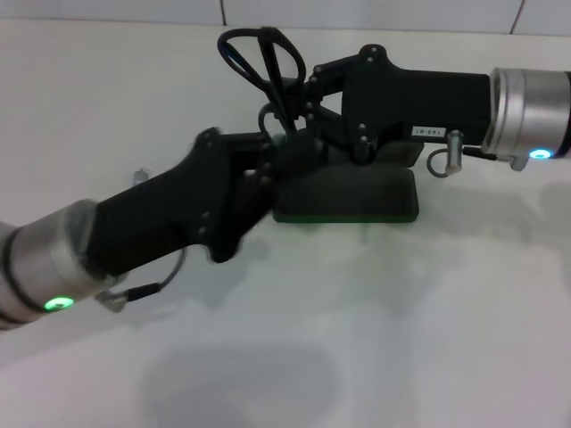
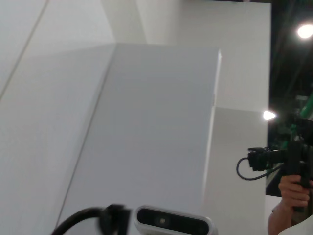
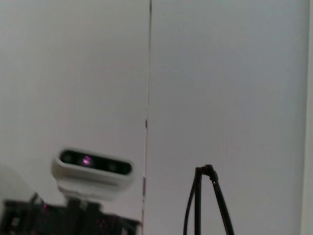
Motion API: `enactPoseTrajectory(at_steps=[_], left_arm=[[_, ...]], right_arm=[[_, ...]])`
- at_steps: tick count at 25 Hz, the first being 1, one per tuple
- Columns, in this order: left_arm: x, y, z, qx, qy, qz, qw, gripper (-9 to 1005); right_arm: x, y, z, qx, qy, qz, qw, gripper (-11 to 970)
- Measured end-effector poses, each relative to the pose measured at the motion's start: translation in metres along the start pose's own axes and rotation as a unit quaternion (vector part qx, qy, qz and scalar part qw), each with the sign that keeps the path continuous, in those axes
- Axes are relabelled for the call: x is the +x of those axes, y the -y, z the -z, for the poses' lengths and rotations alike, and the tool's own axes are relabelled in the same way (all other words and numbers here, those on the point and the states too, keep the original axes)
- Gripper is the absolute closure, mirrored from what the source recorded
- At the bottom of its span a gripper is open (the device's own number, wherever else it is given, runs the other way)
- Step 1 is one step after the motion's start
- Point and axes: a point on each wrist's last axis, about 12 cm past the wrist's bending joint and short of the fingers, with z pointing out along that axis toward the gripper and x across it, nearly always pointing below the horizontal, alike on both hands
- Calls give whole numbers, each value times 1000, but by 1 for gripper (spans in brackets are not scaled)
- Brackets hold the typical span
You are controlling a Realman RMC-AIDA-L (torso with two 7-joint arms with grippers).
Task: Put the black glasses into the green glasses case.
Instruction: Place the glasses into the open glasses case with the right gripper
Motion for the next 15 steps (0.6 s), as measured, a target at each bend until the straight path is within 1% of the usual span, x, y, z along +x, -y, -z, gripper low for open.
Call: enactPoseTrajectory(at_steps=[4,7,8,9,10,11,12,15], left_arm=[[-10,8,21,0,-2,-12,1000,959],[-18,16,35,15,-29,-19,999,959],[-19,19,38,21,-37,-22,999,959],[-20,22,40,26,-46,-24,998,959],[-21,24,43,30,-53,-25,998,959],[-21,24,43,30,-53,-25,998,959],[-22,26,47,31,-62,-24,997,959],[-20,28,51,27,-67,-21,997,959]], right_arm=[[-5,5,-6,-21,-64,11,998,856],[-15,5,-14,-49,-150,27,987,855],[-20,4,-17,-54,-190,34,980,855],[-20,4,-17,-54,-190,34,980,855],[-24,4,-20,-54,-238,44,969,855],[-31,3,-25,-45,-302,55,951,855],[-35,2,-28,-41,-321,63,944,855],[-42,3,-39,-26,-397,83,914,855]])
